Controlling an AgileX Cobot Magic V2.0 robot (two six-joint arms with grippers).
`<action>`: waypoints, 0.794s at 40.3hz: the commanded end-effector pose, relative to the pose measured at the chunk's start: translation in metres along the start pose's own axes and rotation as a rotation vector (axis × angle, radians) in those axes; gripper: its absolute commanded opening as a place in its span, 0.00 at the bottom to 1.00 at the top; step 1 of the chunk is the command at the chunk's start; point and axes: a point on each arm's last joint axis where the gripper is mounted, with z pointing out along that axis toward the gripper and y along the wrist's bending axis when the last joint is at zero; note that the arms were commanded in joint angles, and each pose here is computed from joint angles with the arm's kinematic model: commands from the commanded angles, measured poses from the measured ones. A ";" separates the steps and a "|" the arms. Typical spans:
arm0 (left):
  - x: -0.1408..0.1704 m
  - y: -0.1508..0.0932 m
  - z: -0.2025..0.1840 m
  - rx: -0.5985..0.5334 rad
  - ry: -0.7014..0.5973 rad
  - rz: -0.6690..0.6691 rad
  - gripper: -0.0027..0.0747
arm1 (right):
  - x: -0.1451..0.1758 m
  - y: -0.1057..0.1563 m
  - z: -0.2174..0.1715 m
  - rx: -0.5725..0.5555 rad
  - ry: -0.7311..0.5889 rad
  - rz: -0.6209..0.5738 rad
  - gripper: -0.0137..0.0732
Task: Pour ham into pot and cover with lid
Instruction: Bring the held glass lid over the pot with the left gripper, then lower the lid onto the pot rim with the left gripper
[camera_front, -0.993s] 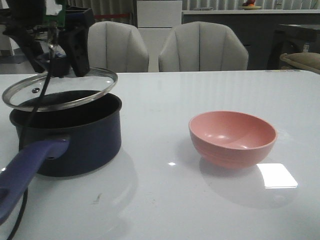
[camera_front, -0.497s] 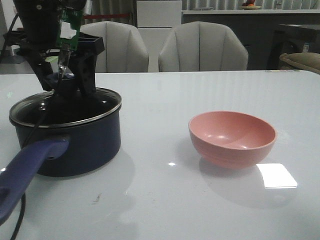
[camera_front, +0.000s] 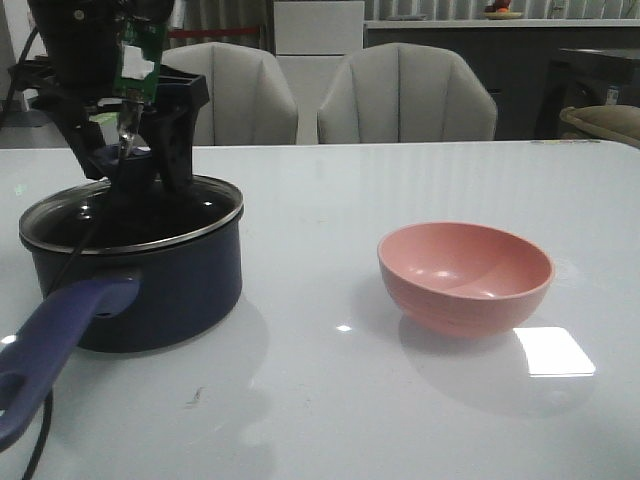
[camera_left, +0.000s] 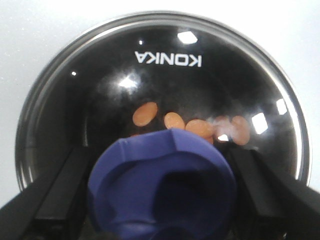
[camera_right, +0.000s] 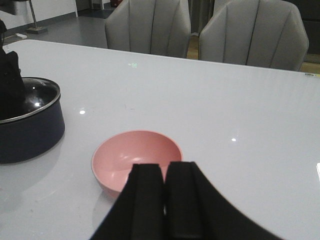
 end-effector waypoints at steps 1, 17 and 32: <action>-0.009 0.000 -0.036 -0.013 -0.122 0.010 0.70 | -0.017 0.000 -0.001 0.002 -0.110 -0.013 0.33; -0.010 0.000 -0.047 -0.014 -0.096 0.007 0.70 | -0.017 0.000 -0.001 0.002 -0.110 -0.013 0.33; -0.012 -0.006 -0.048 0.051 -0.112 -0.020 0.70 | -0.017 0.000 -0.001 0.002 -0.110 -0.013 0.33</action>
